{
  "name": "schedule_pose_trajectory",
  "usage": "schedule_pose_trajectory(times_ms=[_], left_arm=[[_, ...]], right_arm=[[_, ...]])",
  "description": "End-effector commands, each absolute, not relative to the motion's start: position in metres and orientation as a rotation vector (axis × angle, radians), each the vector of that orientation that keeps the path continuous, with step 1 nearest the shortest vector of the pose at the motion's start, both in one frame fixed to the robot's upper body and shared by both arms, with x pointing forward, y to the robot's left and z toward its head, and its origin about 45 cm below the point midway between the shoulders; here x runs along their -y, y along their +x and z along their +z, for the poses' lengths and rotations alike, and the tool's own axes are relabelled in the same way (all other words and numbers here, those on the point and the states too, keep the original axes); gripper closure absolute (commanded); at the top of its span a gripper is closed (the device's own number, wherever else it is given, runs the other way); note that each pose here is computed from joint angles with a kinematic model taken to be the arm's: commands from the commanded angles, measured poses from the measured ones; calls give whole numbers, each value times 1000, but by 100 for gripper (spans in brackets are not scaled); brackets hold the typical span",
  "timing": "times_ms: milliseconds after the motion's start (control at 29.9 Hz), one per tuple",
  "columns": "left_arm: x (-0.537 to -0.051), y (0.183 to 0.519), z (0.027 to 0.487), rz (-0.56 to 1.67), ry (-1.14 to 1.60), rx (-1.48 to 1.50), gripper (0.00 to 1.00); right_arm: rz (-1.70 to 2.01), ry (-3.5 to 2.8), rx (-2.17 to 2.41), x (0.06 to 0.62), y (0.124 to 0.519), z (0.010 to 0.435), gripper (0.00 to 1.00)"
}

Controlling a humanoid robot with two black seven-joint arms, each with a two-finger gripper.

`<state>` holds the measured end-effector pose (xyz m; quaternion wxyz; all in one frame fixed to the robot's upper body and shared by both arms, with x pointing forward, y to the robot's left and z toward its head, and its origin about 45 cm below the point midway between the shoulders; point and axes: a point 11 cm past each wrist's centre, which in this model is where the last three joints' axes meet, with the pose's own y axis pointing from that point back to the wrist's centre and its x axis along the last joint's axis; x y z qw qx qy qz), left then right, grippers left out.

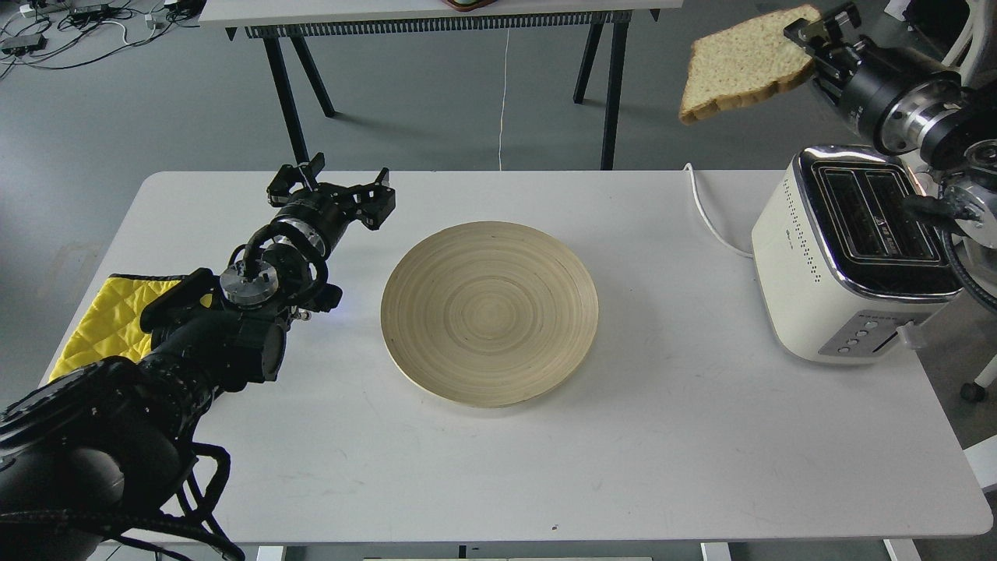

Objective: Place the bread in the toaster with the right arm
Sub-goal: 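Lift the bread slice with the right gripper up over the toaster, then lower the bread slice into the toaster slot with the right gripper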

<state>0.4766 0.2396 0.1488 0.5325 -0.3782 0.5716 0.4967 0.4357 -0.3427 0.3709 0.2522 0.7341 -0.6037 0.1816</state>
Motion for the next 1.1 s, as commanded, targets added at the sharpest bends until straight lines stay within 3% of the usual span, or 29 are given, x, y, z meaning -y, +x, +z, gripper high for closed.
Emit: schedule_pose_trajectory(times_ms=[0, 435, 1071], left_arm=[[-240, 477, 149, 1184, -902, -1363, 0], [-240, 477, 149, 1184, -902, -1363, 0], [-240, 477, 149, 1184, -902, -1363, 0]], right_arm=[[592, 1833, 1626, 392, 421, 379, 95], [667, 1558, 1430, 465, 376, 349, 95], [632, 1587, 1370, 457, 366, 331, 94]])
